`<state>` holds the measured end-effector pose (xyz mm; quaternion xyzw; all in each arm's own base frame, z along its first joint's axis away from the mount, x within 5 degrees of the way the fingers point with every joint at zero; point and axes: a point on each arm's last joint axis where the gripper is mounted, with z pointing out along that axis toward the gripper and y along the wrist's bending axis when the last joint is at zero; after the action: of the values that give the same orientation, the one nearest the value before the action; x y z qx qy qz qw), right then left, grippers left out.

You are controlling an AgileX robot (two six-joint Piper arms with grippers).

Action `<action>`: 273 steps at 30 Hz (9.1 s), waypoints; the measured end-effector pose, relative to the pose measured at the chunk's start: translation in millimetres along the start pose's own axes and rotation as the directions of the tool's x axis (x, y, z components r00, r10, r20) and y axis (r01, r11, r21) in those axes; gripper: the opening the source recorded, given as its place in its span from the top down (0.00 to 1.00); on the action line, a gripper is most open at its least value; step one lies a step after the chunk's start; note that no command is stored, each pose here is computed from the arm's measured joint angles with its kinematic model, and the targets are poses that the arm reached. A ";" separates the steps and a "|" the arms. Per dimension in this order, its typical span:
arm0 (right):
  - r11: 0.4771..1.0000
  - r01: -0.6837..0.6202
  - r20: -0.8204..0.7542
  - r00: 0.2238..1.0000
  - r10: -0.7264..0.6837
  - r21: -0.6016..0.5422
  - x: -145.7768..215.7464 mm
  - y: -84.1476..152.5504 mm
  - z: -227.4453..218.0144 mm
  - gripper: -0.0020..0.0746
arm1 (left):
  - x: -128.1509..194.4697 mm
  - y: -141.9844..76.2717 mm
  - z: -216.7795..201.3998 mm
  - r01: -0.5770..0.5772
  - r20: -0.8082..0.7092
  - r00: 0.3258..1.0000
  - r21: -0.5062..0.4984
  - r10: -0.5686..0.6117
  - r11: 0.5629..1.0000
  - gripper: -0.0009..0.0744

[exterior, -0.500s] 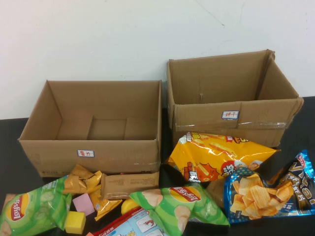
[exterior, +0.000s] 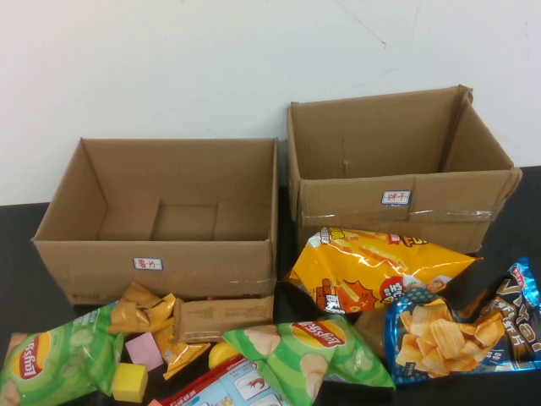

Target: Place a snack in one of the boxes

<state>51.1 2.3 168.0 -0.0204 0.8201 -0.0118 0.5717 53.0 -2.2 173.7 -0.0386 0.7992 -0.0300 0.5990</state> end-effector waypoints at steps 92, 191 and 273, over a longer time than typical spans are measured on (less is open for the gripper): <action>1.000 0.014 0.000 1.000 -0.014 0.000 0.0 0.0 0.0 0.98 | 1.6 -203.1 61.7 -0.365 -0.263 0.107 0.887 0.959 0.284 0.26; 1.000 0.016 0.000 1.000 -0.016 0.000 0.0 0.0 0.0 0.98 | -76.1 -215.1 17.3 -0.273 -0.549 0.546 0.597 0.633 0.754 0.21; 1.000 0.016 0.000 1.000 -0.016 0.000 0.0 0.0 0.0 0.98 | -238.1 -143.2 124.4 -0.398 -0.158 0.888 0.205 0.431 0.894 0.95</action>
<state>51.1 2.3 168.0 -0.0268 0.8199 -0.0163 0.5716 242.6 -121.7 379.7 0.1870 0.8393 0.0284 0.5097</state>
